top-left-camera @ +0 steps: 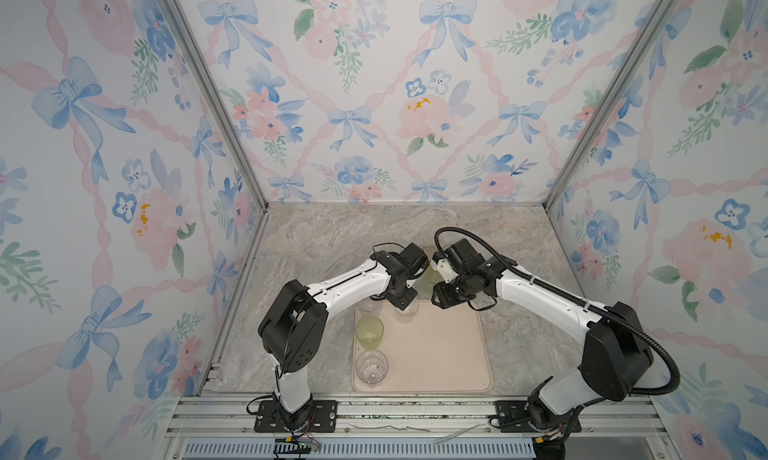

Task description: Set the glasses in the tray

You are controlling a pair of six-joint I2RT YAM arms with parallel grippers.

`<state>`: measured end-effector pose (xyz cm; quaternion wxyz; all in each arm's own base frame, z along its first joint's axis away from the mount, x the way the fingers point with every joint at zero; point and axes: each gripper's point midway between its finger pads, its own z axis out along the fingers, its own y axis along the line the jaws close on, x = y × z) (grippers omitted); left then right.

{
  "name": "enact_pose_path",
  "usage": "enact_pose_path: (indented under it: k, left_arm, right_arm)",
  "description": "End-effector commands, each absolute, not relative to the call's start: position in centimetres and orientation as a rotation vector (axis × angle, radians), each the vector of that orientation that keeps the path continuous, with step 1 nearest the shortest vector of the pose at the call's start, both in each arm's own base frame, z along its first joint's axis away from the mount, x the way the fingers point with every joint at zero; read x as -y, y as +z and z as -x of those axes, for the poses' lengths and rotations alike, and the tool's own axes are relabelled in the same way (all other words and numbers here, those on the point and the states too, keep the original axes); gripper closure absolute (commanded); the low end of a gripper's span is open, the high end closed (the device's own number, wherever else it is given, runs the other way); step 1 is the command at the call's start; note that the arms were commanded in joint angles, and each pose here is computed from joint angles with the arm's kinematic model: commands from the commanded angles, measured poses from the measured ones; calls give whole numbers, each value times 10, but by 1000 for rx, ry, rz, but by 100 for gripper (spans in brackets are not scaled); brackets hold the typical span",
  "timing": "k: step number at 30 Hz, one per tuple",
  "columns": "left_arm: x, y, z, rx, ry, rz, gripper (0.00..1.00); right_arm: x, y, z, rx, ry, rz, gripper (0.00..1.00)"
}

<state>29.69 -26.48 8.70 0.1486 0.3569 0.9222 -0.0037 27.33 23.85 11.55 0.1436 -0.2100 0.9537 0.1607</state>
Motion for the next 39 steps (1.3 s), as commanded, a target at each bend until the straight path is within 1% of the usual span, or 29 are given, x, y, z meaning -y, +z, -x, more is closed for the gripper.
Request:
enact_pose_path:
  k: [1, 9, 14, 18, 22, 28, 31, 39]
  left_arm:
    - [256, 90, -297, -2651, 17, -1012, 81]
    - [256, 118, -304, -2584, -7, -974, 81]
    - [256, 139, -309, -2538, -35, -950, 81]
    - [251, 163, -318, -2492, -72, -891, 82]
    - [238, 193, -332, -2430, -165, -767, 82]
    - [192, 234, -356, -2315, -216, -505, 79]
    - [172, 248, -362, -2269, -237, -415, 77]
    - [151, 253, -361, -2254, -234, -363, 76]
  right_arm:
    - [-240, 104, -263, -2805, 458, 612, 54]
    - [-241, 101, -259, -2817, 456, 608, 57]
    - [-244, 98, -256, -2825, 459, 611, 66]
    - [-249, 94, -252, -2834, 461, 624, 70]
    - [-253, 87, -250, -2849, 468, 632, 71]
    - [-264, 82, -250, -2849, 499, 633, 71]
    - [-268, 69, -250, -2881, 496, 640, 71]
    - [-277, 55, -253, -2902, 519, 637, 71]
